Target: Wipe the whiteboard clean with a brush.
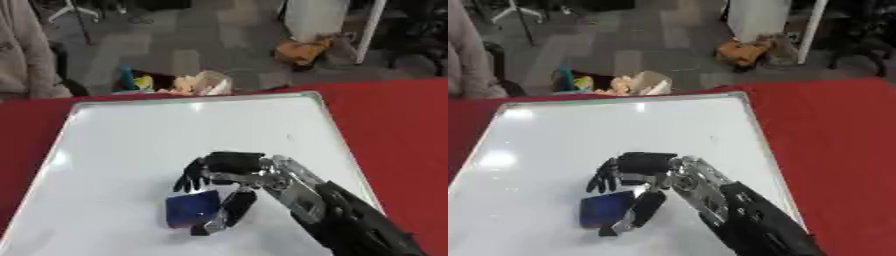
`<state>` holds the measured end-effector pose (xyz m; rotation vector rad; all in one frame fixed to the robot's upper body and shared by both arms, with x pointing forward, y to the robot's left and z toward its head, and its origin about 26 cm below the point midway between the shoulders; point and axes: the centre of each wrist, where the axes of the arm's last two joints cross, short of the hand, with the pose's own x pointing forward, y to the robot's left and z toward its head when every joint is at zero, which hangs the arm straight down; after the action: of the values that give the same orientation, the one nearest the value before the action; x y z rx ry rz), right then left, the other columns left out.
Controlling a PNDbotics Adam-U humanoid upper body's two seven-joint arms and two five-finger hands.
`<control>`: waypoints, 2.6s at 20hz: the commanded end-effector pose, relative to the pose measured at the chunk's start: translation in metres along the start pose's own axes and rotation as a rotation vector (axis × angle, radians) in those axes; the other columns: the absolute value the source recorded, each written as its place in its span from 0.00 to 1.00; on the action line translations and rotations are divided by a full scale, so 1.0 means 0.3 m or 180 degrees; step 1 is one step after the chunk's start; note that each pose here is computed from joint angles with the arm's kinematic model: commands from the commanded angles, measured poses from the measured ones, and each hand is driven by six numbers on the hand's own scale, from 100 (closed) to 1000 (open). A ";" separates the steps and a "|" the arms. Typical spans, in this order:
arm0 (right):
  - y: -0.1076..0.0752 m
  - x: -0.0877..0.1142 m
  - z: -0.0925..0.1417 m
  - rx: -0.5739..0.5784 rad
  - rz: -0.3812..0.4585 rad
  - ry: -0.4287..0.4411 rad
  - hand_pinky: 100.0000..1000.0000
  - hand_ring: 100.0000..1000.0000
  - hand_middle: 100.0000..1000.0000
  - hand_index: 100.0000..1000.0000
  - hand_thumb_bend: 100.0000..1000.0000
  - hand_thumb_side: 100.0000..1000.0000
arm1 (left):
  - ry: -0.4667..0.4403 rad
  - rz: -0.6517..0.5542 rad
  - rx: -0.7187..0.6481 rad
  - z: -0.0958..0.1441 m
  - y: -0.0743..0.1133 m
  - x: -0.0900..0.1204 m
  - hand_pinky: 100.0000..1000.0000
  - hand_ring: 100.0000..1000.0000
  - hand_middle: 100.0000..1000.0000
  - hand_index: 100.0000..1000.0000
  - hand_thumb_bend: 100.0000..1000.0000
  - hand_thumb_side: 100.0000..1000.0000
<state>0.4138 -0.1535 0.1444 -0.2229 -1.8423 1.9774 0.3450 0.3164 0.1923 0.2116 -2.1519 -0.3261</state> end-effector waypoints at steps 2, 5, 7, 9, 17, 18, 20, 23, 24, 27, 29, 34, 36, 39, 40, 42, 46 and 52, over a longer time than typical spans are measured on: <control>-0.031 0.006 -0.012 -0.0017 0.0108 -0.0035 0.48 0.57 0.59 0.81 0.40 0.54 | -0.0146 -0.0030 -0.0021 -0.021 0.011 0.041 0.48 0.54 0.56 0.71 0.76 0.82; -0.029 0.007 -0.019 -0.0007 0.0115 -0.0031 0.48 0.56 0.59 0.81 0.39 0.54 | -0.0156 -0.0021 -0.0029 -0.023 0.008 0.043 0.48 0.54 0.56 0.71 0.76 0.82; -0.026 0.005 -0.021 0.0004 0.0112 -0.0012 0.48 0.56 0.59 0.81 0.39 0.54 | -0.0159 -0.0018 -0.0035 -0.024 0.007 0.044 0.48 0.54 0.56 0.71 0.76 0.82; -0.019 -0.001 -0.023 0.0020 0.0095 0.0020 0.48 0.56 0.58 0.81 0.39 0.53 | -0.0163 -0.0015 -0.0037 -0.025 0.006 0.045 0.48 0.54 0.56 0.71 0.76 0.82; 0.007 -0.022 -0.025 0.0070 0.0044 0.0095 0.48 0.56 0.59 0.81 0.38 0.53 | -0.0177 -0.0007 -0.0045 -0.028 0.003 0.048 0.48 0.54 0.56 0.71 0.76 0.82; 0.009 -0.023 -0.025 0.0071 0.0044 0.0101 0.48 0.57 0.59 0.81 0.39 0.53 | -0.0178 -0.0006 -0.0046 -0.028 0.003 0.048 0.48 0.54 0.56 0.71 0.76 0.82; 0.010 -0.025 -0.025 0.0059 0.0045 0.0113 0.49 0.59 0.60 0.81 0.39 0.53 | -0.0178 -0.0009 -0.0046 -0.028 0.003 0.048 0.48 0.54 0.56 0.71 0.76 0.82; 0.013 -0.025 -0.024 0.0054 0.0051 0.0118 0.49 0.58 0.60 0.81 0.39 0.53 | -0.0179 -0.0009 -0.0041 -0.028 0.004 0.048 0.48 0.54 0.56 0.71 0.76 0.82; 0.013 -0.026 -0.024 0.0053 0.0053 0.0122 0.49 0.59 0.60 0.81 0.39 0.53 | -0.0179 -0.0009 -0.0042 -0.028 0.004 0.048 0.48 0.54 0.56 0.71 0.76 0.82; 0.010 -0.025 -0.021 0.0040 0.0070 0.0136 0.51 0.64 0.62 0.81 0.40 0.54 | -0.0176 -0.0011 -0.0040 -0.028 0.005 0.048 0.48 0.54 0.56 0.71 0.76 0.82; 0.005 -0.023 -0.021 0.0026 0.0089 0.0142 0.52 0.66 0.62 0.81 0.40 0.54 | -0.0174 -0.0011 -0.0041 -0.027 0.005 0.047 0.48 0.54 0.56 0.71 0.76 0.82; 0.008 -0.028 -0.013 0.0040 0.0086 0.0174 0.52 0.65 0.62 0.81 0.40 0.54 | -0.0170 -0.0015 -0.0038 -0.026 0.006 0.047 0.48 0.54 0.56 0.71 0.75 0.82; 0.010 -0.031 -0.008 0.0056 0.0084 0.0184 0.52 0.65 0.62 0.81 0.41 0.54 | -0.0169 -0.0016 -0.0035 -0.026 0.007 0.046 0.48 0.54 0.56 0.71 0.75 0.82; 0.016 -0.037 -0.001 0.0094 0.0092 0.0209 0.52 0.65 0.63 0.81 0.41 0.53 | -0.0168 -0.0016 -0.0034 -0.026 0.007 0.046 0.48 0.55 0.56 0.71 0.75 0.82; 0.021 -0.041 0.003 0.0112 0.0090 0.0222 0.52 0.64 0.63 0.81 0.41 0.53 | -0.0167 -0.0019 -0.0035 -0.025 0.008 0.046 0.48 0.55 0.56 0.71 0.75 0.82; 0.026 -0.046 0.010 0.0140 0.0094 0.0239 0.52 0.64 0.63 0.81 0.40 0.53 | -0.0165 -0.0023 -0.0031 -0.025 0.009 0.046 0.48 0.55 0.56 0.71 0.75 0.82; 0.030 -0.053 0.023 0.0167 0.0107 0.0257 0.51 0.60 0.62 0.81 0.38 0.52 | -0.0159 -0.0029 -0.0025 -0.023 0.012 0.045 0.48 0.55 0.56 0.71 0.75 0.82; 0.031 -0.058 0.042 0.0181 0.0131 0.0288 0.50 0.57 0.60 0.80 0.34 0.49 | -0.0155 -0.0040 -0.0023 -0.022 0.014 0.044 0.48 0.55 0.56 0.71 0.75 0.82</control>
<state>0.4206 -0.1597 0.1314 -0.2828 -1.7752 1.9895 0.3457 0.3125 0.1961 0.1949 -2.1656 -0.3354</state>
